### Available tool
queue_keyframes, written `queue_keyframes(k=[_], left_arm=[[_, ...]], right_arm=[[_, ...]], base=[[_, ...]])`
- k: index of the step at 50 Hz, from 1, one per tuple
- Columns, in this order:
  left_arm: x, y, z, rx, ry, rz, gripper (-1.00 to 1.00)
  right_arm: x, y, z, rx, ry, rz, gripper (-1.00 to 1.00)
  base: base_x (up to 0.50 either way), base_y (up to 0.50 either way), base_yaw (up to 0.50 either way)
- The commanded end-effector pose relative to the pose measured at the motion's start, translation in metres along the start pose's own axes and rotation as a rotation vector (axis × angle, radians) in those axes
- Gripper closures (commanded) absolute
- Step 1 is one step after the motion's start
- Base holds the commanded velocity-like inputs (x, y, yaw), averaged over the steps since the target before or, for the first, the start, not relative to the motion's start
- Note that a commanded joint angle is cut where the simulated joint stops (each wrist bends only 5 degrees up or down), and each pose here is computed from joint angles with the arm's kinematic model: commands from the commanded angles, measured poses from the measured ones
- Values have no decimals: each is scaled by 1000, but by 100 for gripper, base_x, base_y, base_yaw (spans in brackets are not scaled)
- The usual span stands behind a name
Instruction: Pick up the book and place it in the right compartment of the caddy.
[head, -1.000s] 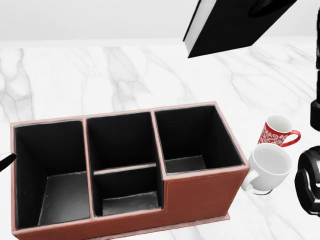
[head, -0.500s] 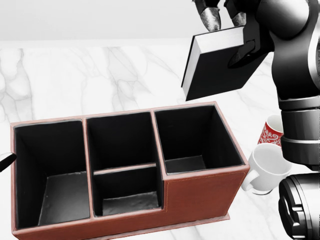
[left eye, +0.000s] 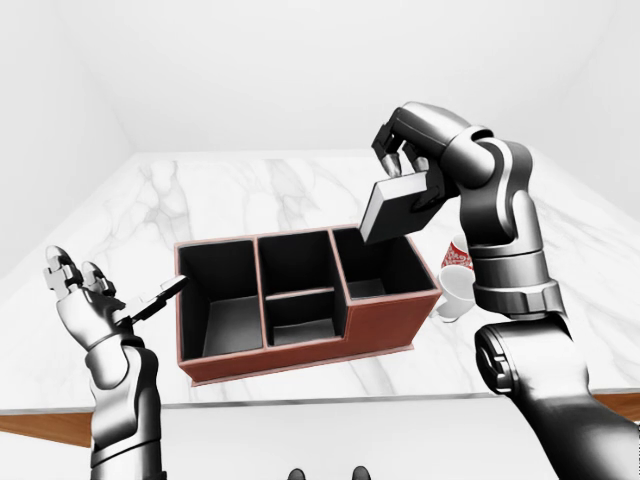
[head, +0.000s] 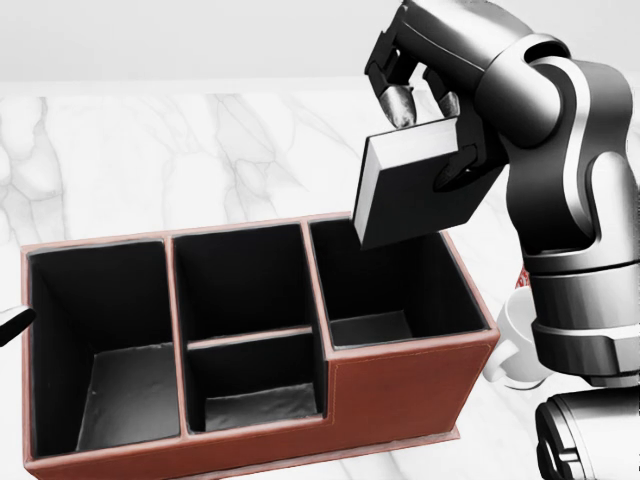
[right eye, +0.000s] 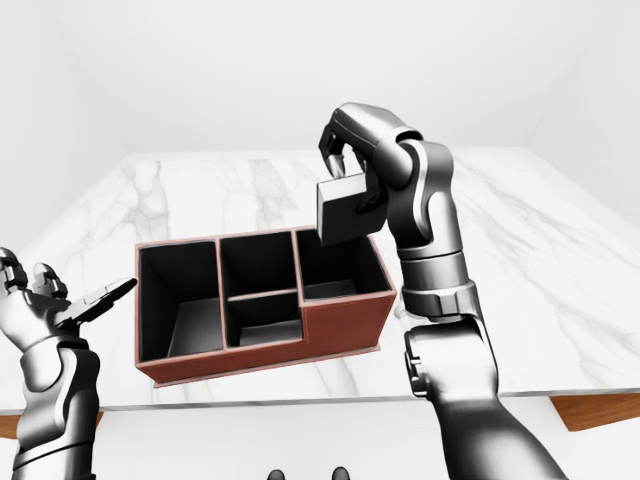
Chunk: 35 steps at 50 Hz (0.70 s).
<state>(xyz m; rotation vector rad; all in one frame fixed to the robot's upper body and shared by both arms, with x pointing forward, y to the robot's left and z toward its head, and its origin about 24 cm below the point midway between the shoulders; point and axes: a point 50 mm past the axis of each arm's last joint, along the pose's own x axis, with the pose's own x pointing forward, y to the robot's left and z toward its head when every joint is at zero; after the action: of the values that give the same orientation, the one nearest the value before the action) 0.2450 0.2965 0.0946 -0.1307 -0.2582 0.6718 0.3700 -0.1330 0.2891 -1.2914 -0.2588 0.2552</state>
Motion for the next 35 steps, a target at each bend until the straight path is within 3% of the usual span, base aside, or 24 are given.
queue_keyframes(k=[1,35], left_arm=[[0,0,-1,2,3,0,-100],[0,1,-1,3,4,3,-100]], right_arm=[[0,10,4,5,-7,12,100],[0,40,4,25,-4,77,100]], base=[[0,0,0],[0,0,0]])
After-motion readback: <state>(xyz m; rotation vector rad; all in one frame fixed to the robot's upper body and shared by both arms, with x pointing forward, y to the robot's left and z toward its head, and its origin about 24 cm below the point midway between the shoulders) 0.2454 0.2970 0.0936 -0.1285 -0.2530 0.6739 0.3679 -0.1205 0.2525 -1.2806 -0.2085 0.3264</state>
